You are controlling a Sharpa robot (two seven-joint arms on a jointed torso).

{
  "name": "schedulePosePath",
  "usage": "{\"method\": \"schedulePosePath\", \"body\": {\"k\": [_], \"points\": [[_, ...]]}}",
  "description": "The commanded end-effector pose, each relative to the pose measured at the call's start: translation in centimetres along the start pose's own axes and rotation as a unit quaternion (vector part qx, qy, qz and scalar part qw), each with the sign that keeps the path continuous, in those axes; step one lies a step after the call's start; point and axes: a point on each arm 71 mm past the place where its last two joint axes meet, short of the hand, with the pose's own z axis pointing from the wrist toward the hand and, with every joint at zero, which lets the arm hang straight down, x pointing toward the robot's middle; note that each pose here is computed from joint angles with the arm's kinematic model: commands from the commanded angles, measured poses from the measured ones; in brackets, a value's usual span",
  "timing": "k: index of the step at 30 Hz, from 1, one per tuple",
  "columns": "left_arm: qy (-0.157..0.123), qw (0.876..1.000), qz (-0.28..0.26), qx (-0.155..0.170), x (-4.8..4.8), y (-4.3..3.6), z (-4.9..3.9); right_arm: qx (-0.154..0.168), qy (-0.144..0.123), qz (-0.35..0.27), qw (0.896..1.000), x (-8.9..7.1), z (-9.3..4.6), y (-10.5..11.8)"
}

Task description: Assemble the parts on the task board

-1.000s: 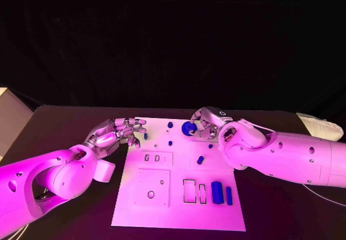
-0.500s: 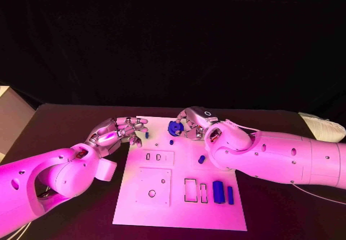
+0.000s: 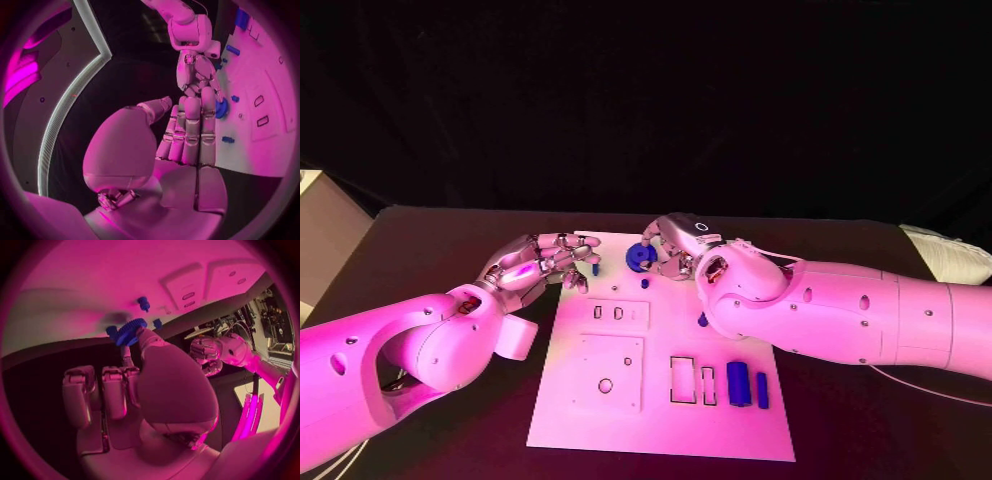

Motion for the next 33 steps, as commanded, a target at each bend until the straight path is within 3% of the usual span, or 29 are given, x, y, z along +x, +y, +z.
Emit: {"method": "schedulePosePath", "body": {"k": [1, 15, 33], "points": [[0.012, 1.0, -0.006, 0.001, 0.32, -0.06, 0.12, -0.001, 0.01, -0.01, 1.0, 0.31, 0.22, 0.05], [0.013, 1.0, -0.006, 0.0, 0.35, -0.01, 0.21, 0.003, 0.029, -0.01, 1.0, 1.22, 0.53, 0.28], [0.012, 1.0, -0.006, -0.001, 0.3, 0.01, 0.22, 0.009, 0.028, -0.004, 1.0, 1.24, 0.61, -0.13]]}}
